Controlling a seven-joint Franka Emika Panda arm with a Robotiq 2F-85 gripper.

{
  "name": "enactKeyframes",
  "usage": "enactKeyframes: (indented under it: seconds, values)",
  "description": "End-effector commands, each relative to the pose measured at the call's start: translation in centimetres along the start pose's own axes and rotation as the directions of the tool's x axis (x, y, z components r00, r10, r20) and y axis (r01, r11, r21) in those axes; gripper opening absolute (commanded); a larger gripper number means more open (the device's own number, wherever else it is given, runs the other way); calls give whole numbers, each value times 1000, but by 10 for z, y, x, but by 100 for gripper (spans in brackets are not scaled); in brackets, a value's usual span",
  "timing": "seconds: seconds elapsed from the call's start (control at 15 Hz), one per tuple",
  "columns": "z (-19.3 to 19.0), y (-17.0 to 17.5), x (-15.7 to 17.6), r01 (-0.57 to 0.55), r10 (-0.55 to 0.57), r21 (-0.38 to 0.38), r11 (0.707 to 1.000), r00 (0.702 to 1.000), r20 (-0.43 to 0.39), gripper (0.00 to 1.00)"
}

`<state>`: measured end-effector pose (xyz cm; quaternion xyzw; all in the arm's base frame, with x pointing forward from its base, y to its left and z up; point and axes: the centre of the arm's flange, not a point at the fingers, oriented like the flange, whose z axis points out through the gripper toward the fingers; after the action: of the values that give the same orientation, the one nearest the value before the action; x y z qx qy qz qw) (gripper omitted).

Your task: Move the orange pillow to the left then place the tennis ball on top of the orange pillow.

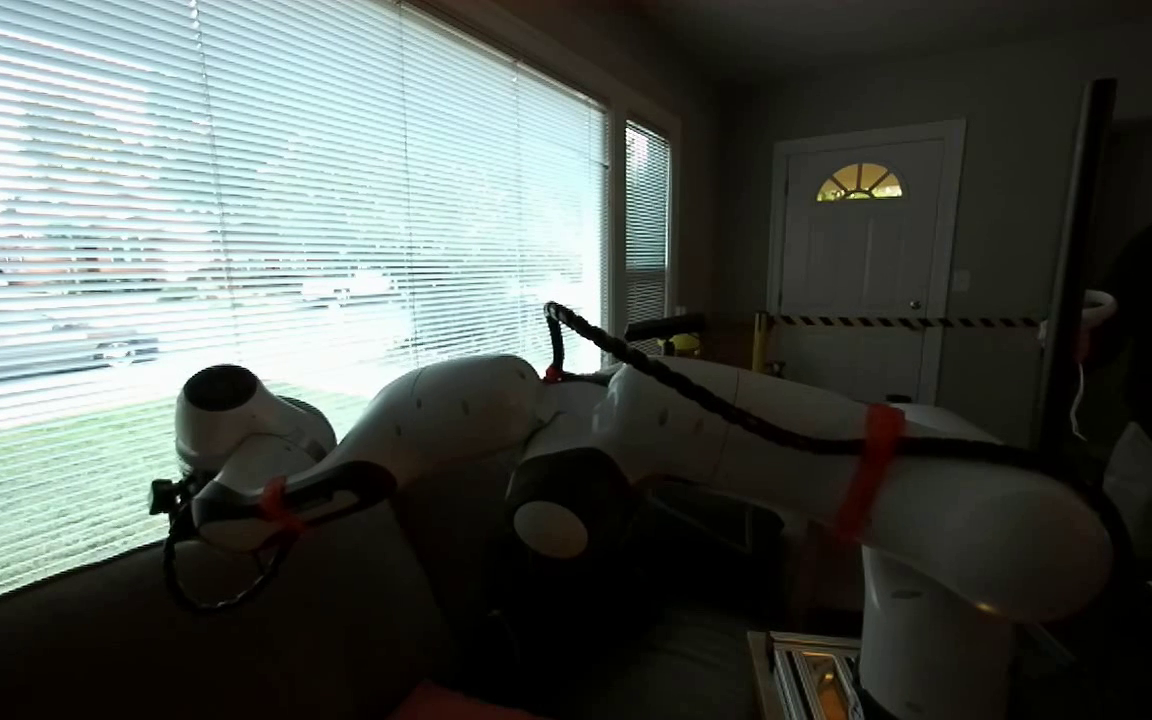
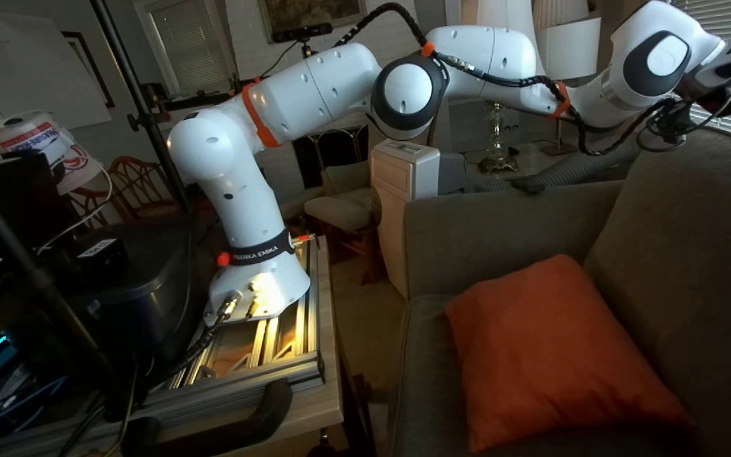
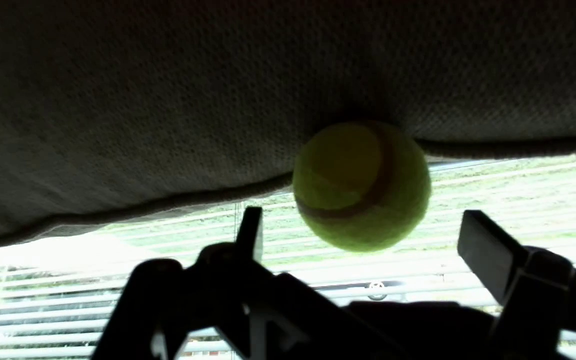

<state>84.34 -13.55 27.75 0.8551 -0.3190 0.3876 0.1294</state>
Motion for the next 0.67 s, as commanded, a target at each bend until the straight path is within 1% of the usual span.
enactKeyframes:
  seconds: [0.0,0.2,0.6]
  values:
    - [49,-32,20,-8,10,46,999,1000,-23,100]
    - [54,-32,16,0,3,56,998,999,-45,100]
    - [59,-29,11,10,-6,49,999,998,-69,100]
